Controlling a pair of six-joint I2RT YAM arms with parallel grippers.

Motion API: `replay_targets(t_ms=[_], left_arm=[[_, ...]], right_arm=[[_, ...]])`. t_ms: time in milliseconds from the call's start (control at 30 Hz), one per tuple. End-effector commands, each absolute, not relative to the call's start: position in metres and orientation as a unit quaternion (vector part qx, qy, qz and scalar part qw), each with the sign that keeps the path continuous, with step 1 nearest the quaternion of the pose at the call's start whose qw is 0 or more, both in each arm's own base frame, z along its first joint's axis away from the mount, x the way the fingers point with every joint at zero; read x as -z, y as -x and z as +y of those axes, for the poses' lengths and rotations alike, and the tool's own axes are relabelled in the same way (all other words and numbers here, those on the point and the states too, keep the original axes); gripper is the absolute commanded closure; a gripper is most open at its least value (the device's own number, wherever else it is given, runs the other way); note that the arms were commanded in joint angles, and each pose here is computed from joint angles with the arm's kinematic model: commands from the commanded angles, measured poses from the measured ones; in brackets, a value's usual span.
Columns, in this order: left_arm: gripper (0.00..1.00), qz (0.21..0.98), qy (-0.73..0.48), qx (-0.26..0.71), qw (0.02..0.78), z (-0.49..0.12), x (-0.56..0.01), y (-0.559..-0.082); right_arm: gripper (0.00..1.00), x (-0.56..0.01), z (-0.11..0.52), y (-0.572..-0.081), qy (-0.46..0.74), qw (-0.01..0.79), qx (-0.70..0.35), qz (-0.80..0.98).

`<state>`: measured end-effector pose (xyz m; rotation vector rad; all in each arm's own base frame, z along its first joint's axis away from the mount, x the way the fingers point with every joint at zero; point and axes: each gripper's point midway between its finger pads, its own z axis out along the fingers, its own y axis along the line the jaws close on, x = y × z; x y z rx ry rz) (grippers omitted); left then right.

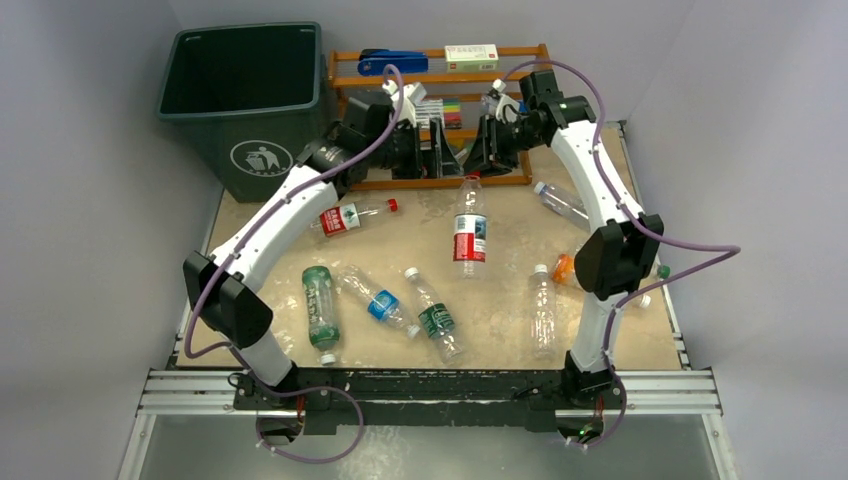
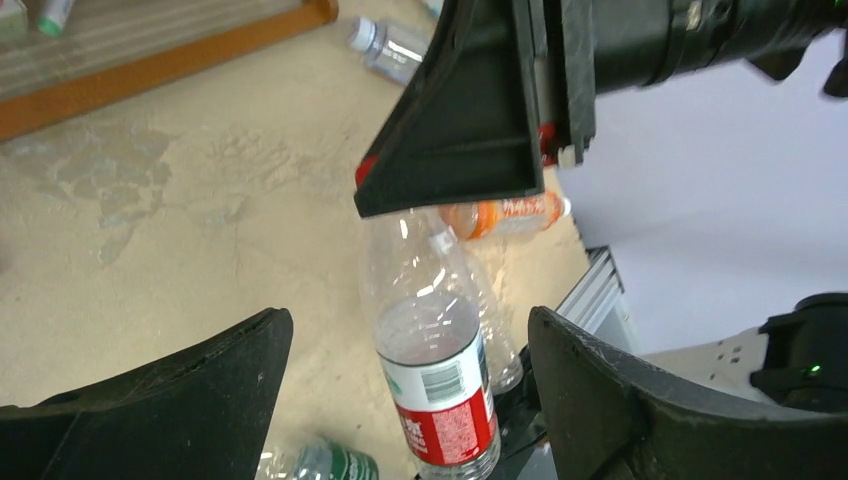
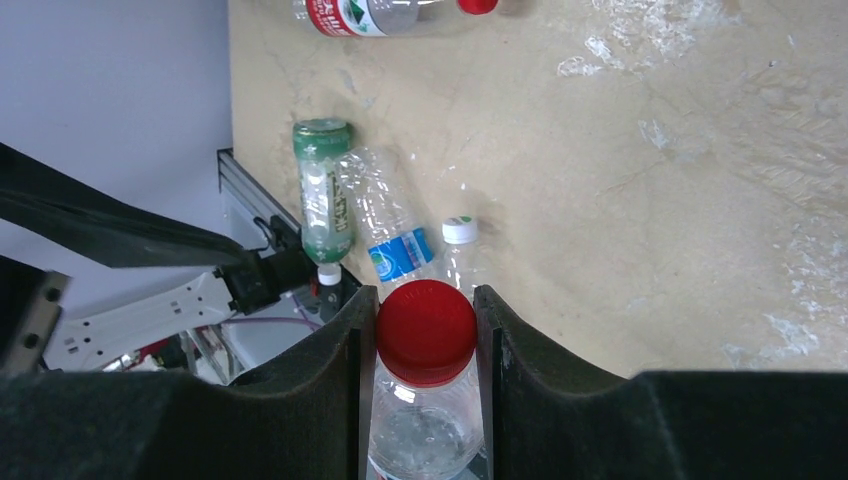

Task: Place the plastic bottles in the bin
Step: Pick up the plastic bottle at the center of the board.

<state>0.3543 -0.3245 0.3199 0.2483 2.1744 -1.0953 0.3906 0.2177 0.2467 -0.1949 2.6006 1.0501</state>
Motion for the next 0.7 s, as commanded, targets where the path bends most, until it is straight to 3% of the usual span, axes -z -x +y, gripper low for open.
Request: replay_targets(t_ms=[0,667], left_arm=[[0.13,0.837,-0.131,0.393,0.357,-0.328,-0.324,-0.349],[0.13,0.853,-0.146,0.386,0.319,-0.349,-0.294,-0.327]], right_arm=[[0.77,-0.283,0.227,-0.384,0.072,0.181,-0.417,0.888],[0.79,-0.32,0.238,-0.394,0.04,0.184,-0.507,0.841]])
